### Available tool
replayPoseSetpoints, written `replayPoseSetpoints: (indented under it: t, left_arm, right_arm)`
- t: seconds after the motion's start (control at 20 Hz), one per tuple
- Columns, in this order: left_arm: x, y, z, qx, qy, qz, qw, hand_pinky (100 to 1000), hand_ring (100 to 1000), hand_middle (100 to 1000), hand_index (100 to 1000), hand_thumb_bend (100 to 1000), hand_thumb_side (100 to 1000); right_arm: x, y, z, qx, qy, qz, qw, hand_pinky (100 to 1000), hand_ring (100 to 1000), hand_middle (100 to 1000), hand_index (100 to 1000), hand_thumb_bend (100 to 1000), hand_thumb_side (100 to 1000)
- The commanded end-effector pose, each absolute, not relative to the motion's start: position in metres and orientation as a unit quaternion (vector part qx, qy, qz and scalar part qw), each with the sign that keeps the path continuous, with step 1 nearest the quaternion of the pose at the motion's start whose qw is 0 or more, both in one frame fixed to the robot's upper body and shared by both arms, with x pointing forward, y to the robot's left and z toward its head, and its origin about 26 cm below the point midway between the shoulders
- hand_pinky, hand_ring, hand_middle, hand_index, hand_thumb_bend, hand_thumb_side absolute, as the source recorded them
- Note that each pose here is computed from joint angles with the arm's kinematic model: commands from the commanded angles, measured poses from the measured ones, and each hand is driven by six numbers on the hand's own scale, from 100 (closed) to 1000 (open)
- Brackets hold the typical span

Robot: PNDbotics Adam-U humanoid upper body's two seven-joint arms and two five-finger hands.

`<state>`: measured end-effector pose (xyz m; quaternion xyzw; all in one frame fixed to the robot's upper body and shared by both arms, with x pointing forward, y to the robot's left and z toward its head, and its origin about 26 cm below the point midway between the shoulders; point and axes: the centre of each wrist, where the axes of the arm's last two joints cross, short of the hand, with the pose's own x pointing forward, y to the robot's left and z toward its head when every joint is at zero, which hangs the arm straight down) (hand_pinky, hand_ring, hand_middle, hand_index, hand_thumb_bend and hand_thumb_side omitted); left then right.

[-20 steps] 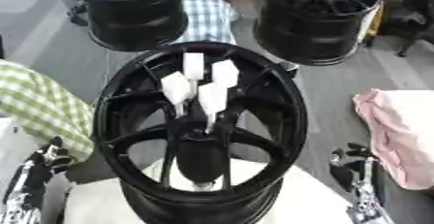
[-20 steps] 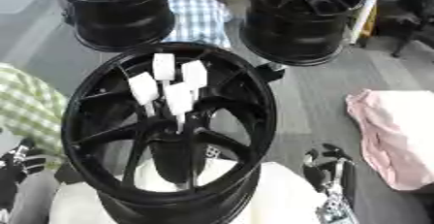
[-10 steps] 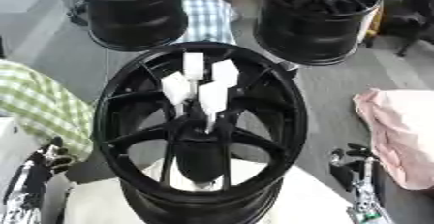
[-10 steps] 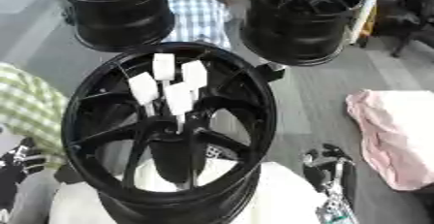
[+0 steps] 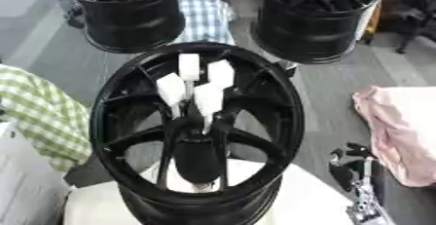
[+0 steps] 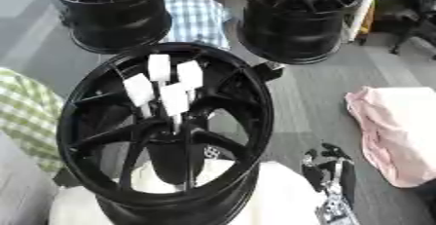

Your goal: Pull the pin out of the wheel hub.

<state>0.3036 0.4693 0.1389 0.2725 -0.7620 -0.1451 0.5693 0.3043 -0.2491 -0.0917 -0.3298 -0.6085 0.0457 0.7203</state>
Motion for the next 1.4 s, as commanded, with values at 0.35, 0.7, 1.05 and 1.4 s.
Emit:
replayPoseSetpoints:
  t: [0.35, 0.7, 1.05, 1.4]
  left_arm:
    - [0.335, 0.429, 0.28, 0.26, -0.705, -0.511, 0.417, 785, 737, 753, 860, 449, 676]
    - [0.352, 0.362, 0.289, 0.157, -0.581, -0.721, 0.344, 787, 715, 743, 848, 489, 611]
    - [0.361, 0.322, 0.282, 0.098, -0.522, -0.792, 0.3, 792, 743, 775, 874, 517, 572]
    - [0.368, 0.287, 0.268, 0.087, -0.495, -0.824, 0.26, 784, 740, 769, 875, 510, 583]
  right_arm:
    - [0.309, -0.258, -0.084, -0.341, -0.617, 0.061, 0.707, 662, 510, 618, 752, 100, 207]
    - [0.308, -0.258, -0.085, -0.34, -0.616, 0.067, 0.707, 662, 510, 618, 751, 100, 207]
    - [0.308, -0.259, -0.086, -0.341, -0.615, 0.068, 0.708, 662, 510, 618, 751, 100, 207]
    - [0.307, -0.26, -0.087, -0.341, -0.614, 0.071, 0.708, 662, 510, 618, 751, 100, 208]
